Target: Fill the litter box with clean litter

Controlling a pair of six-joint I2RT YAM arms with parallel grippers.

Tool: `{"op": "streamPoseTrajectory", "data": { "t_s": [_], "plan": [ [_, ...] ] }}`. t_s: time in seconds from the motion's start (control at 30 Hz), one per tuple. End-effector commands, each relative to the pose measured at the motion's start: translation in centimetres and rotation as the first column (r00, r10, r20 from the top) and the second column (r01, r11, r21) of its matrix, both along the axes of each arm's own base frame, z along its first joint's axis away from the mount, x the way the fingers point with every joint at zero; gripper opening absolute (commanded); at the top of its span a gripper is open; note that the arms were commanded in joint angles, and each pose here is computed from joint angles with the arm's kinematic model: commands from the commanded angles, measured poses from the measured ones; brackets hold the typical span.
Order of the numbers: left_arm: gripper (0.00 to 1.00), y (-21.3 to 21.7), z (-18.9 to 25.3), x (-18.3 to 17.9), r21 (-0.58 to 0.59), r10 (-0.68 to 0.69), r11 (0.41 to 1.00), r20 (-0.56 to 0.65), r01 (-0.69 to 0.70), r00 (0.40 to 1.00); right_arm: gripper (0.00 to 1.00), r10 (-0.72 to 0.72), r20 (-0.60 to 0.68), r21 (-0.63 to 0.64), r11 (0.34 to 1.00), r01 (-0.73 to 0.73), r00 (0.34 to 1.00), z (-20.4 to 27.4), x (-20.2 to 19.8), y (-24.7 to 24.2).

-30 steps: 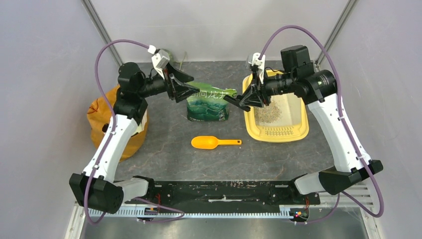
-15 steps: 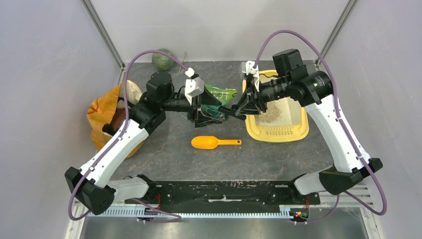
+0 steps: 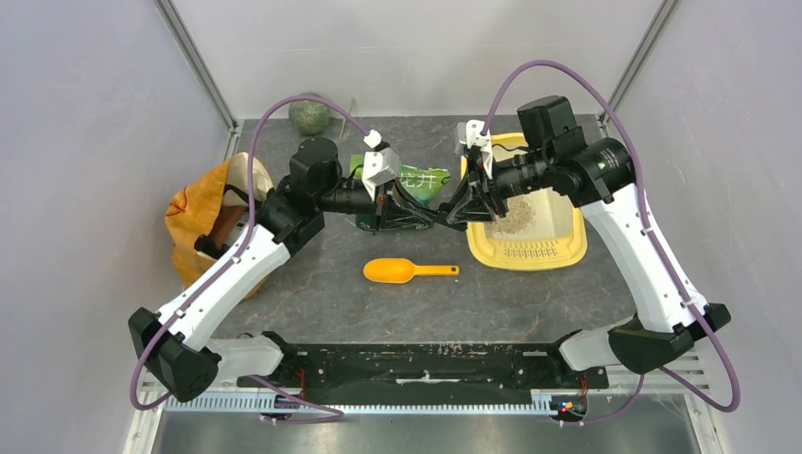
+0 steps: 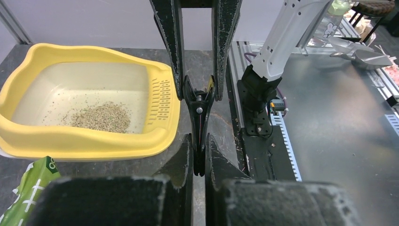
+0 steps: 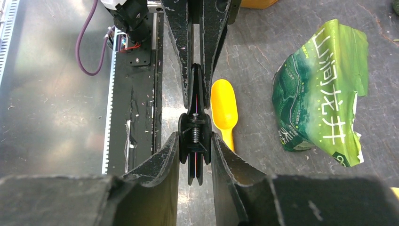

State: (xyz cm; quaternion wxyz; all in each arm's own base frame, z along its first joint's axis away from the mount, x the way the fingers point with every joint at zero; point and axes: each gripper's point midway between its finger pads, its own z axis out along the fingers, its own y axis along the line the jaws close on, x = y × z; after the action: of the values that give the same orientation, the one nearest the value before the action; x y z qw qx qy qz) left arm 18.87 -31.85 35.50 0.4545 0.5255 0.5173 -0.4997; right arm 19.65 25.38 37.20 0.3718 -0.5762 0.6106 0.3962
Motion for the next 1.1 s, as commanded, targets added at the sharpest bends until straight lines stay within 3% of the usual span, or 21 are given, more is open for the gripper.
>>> {"op": "streamPoseTrajectory", "data": {
  "t_s": [0.0,0.23,0.4,0.63,0.8,0.93,1.0,1.03,1.07],
  "plan": [
    [0.02,-0.6,2.0,-0.1,-0.054,0.004,0.999,0.028,-0.003,1.000,0.32,-0.001,0.044,0.015,1.000,0.001,0.999,0.7,-0.2,-0.1],
    [0.02,-0.7,1.5,0.1,-0.062,0.023,0.998,-0.029,-0.025,0.999,0.50,-0.017,0.055,0.009,1.000,0.016,0.998,0.4,-0.2,-0.3],
    [0.02,-0.8,1.4,0.1,-0.058,0.016,0.998,-0.025,-0.018,1.000,0.46,-0.029,0.060,0.008,1.000,0.029,0.998,0.5,0.0,-0.4],
    [0.02,-0.8,0.6,0.0,-0.038,0.007,0.999,-0.035,-0.009,0.999,0.55,-0.057,0.071,0.010,0.998,0.056,0.996,0.9,0.4,-0.5],
    [0.02,-0.8,0.4,0.1,-0.032,0.006,0.999,-0.014,-0.007,1.000,0.55,-0.055,0.064,0.020,0.998,0.054,0.996,1.1,0.5,-0.3],
    [0.02,-0.8,0.5,0.1,-0.031,0.006,0.999,-0.012,-0.006,1.000,0.45,-0.056,0.064,0.024,0.998,0.054,0.996,1.2,0.6,-0.2],
    [0.02,-0.7,0.4,0.1,-0.027,0.008,1.000,-0.013,-0.009,1.000,0.32,-0.055,0.064,0.024,0.998,0.053,0.996,1.2,0.6,-0.2],
    [0.08,-0.7,0.3,0.2,-0.019,0.014,1.000,-0.017,-0.014,1.000,0.22,-0.056,0.068,0.024,0.998,0.054,0.996,1.3,0.6,-0.2],
    [0.30,-0.5,0.2,0.3,-0.005,0.028,1.000,-0.028,-0.029,0.999,0.15,-0.059,0.073,0.020,0.998,0.057,0.996,1.2,0.7,-0.2]
  ]
}}
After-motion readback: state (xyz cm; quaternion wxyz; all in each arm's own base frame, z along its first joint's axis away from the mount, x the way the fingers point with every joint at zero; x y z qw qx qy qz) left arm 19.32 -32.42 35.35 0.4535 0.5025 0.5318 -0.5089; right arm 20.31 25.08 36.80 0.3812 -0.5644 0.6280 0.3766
